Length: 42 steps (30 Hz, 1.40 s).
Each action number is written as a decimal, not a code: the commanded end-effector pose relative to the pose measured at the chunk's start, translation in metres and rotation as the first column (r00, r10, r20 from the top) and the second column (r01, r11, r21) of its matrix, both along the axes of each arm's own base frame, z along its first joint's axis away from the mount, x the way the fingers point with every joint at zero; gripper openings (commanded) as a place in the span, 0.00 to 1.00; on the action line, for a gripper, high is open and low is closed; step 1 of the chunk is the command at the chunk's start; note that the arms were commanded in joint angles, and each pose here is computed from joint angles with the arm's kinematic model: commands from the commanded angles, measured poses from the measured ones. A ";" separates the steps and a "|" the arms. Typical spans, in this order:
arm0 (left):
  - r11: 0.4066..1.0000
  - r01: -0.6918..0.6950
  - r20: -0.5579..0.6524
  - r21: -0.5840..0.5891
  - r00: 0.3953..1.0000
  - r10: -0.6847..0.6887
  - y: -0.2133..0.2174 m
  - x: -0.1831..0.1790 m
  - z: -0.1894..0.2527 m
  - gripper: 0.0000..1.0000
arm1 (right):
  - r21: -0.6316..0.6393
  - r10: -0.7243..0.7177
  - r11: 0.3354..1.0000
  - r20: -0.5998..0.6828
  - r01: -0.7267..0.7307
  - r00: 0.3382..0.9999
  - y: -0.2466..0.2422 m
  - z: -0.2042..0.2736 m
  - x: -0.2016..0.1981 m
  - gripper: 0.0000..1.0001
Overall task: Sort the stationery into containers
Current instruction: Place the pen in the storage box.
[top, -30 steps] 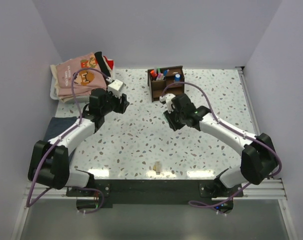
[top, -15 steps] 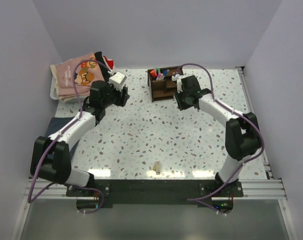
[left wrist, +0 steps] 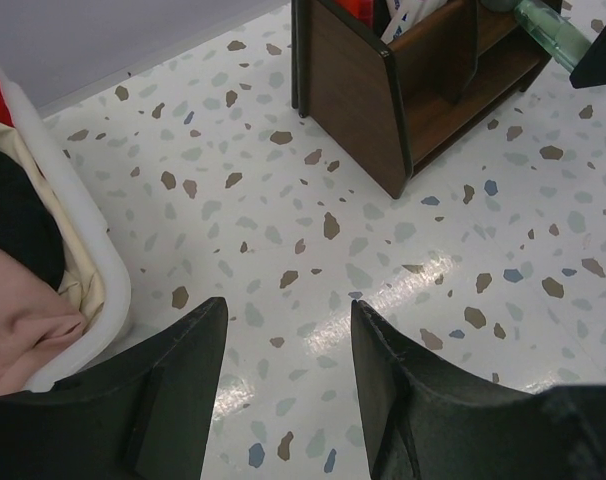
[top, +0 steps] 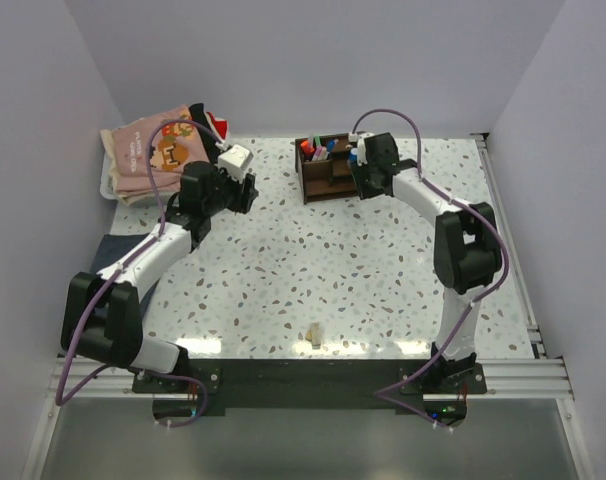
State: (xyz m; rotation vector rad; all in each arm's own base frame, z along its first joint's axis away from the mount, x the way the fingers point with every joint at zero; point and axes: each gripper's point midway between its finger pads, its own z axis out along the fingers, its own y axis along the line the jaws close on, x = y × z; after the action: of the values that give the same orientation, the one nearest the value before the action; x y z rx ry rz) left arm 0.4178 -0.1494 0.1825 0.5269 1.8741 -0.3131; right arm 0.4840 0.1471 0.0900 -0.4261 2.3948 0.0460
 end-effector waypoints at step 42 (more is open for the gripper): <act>1.000 -0.015 0.004 0.005 1.000 0.015 0.003 0.004 -0.001 0.57 | 0.025 -0.023 0.999 0.054 0.022 0.998 0.016 0.003 0.041 0.00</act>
State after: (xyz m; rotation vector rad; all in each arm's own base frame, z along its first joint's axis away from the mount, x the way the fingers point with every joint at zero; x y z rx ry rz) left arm 0.4172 -0.1481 0.1695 0.5282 1.9146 -0.3090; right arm 0.5047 0.1576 0.0658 -0.4256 2.4304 0.0475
